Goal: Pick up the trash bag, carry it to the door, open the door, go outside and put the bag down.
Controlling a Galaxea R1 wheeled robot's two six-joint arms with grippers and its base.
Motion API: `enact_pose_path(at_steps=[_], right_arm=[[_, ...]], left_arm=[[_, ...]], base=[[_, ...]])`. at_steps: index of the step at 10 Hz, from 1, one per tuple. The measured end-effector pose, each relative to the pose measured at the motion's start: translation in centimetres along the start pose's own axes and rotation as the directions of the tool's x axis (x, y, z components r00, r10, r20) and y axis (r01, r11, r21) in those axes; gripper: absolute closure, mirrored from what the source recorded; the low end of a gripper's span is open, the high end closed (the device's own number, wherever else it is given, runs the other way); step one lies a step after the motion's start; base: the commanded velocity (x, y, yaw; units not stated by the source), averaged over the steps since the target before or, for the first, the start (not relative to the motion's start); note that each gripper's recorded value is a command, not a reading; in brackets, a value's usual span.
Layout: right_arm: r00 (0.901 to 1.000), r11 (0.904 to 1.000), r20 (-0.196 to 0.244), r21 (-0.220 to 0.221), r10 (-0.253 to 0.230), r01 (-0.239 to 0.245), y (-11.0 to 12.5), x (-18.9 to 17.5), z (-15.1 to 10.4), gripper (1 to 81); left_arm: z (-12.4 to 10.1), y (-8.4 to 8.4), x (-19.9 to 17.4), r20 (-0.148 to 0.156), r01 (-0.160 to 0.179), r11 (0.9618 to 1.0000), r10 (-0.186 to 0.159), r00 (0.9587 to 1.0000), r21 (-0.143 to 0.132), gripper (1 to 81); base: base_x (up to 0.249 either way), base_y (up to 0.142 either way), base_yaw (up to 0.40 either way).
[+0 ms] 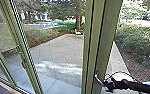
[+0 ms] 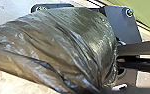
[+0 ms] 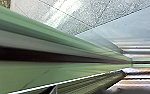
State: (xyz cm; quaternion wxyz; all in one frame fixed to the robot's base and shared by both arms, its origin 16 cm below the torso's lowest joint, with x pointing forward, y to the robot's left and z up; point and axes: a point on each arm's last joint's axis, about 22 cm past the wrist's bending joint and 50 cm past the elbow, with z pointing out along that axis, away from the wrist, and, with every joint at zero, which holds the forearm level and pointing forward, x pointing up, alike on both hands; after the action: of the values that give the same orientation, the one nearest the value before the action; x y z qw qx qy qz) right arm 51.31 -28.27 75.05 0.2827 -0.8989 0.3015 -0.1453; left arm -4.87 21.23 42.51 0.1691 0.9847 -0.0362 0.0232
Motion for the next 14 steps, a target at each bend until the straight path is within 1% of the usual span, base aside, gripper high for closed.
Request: enact_pose_path(at_steps=[2, 3, 4, 5, 6, 8, 9, 11, 12, 13, 14], right_arm=[[0.9999, 0.9997, 0.014, -0.022, -0.009, 0.01, 0.0, 0.3, -0.9, 1.0], [0.9995, 0.9994, 0.03, -0.034, -0.007, 0.008, 0.1, 0.4, -1.0, 1.0], [0.9989, 0.9994, 0.045, -0.034, -0.009, 0.011, 0.2, 0.4, -0.8, 1.0], [0.9987, 0.9996, 0.052, -0.028, -0.003, 0.005, 0.1, 0.9, -0.6, 1.0], [0.9989, 0.9998, 0.046, -0.02, 0.002, -0.002, -0.1, 1.6, -0.4, 1.0], [0.9996, 0.9995, 0.028, -0.031, 0.004, -0.003, -0.5, 3.5, -0.8, 1.0], [0.9999, 0.9993, 0.014, -0.038, 0.003, -0.002, -0.6, 4.6, -1.5, 1.0], [0.9995, 0.9995, -0.027, -0.028, 0.015, -0.016, -1.7, 7.7, -3.7, 1.0], [0.9989, 0.9993, -0.043, -0.032, 0.02, -0.021, -2.1, 9.1, -4.9, 1.0], [0.9976, 0.9989, -0.065, -0.037, 0.026, -0.028, -2.2, 10.8, -6.5, 1.0], [0.9951, 0.9991, -0.093, -0.025, 0.032, -0.034, -2.7, 12.4, -8.2, 1.0]], left_arm=[[0.0, 0.0, -0.2, 0.004, 0.002, 1.0, -0.002, 1.0, 0.0, 81.1], [0.0, 0.0, -0.7, 0.016, 0.006, 1.0, -0.006, 0.9999, -0.001, 81.1], [-0.1, 0.2, -1.7, 0.036, 0.014, 0.9999, -0.014, 0.9992, -0.003, 81.1], [-0.2, 0.2, -2.9, 0.063, 0.024, 0.9997, -0.024, 0.9978, -0.004, 81.1], [-0.3, 0.3, -3.7, 0.079, 0.029, 0.9996, -0.029, 0.9965, -0.004, 81.1], [-0.3, 0.4, -3.9, 0.088, 0.033, 0.9994, -0.033, 0.9956, -0.005, 81.1], [-0.3, 0.3, -3.7, 0.086, 0.033, 0.9994, -0.032, 0.9958, -0.005, 81.1], [-0.2, 0.3, -3.5, 0.086, 0.033, 0.9994, -0.033, 0.9958, -0.005, 81.1], [-0.3, 0.3, -3.7, 0.088, 0.035, 0.9994, -0.034, 0.9955, -0.004, 81.1], [-0.3, 0.4, -3.7, 0.089, 0.035, 0.9994, -0.035, 0.9954, -0.005, 81.1], [-0.3, 0.4, -3.7, 0.09, 0.036, 0.9993, -0.035, 0.9953, -0.005, 81.1]], base=[[0.0, 0.0, 0.0], [0.0, 0.0, 0.0], [0.0, 0.0, 0.0], [0.0, 0.0, 0.0], [0.0, 0.0, 0.0], [0.0, 0.0, 0.0], [0.0, 0.0, 0.0], [0.0, 0.0, 0.0], [0.0, 0.0, 0.0], [0.0, 0.0, 0.0], [0.0, 0.0, 0.0]])
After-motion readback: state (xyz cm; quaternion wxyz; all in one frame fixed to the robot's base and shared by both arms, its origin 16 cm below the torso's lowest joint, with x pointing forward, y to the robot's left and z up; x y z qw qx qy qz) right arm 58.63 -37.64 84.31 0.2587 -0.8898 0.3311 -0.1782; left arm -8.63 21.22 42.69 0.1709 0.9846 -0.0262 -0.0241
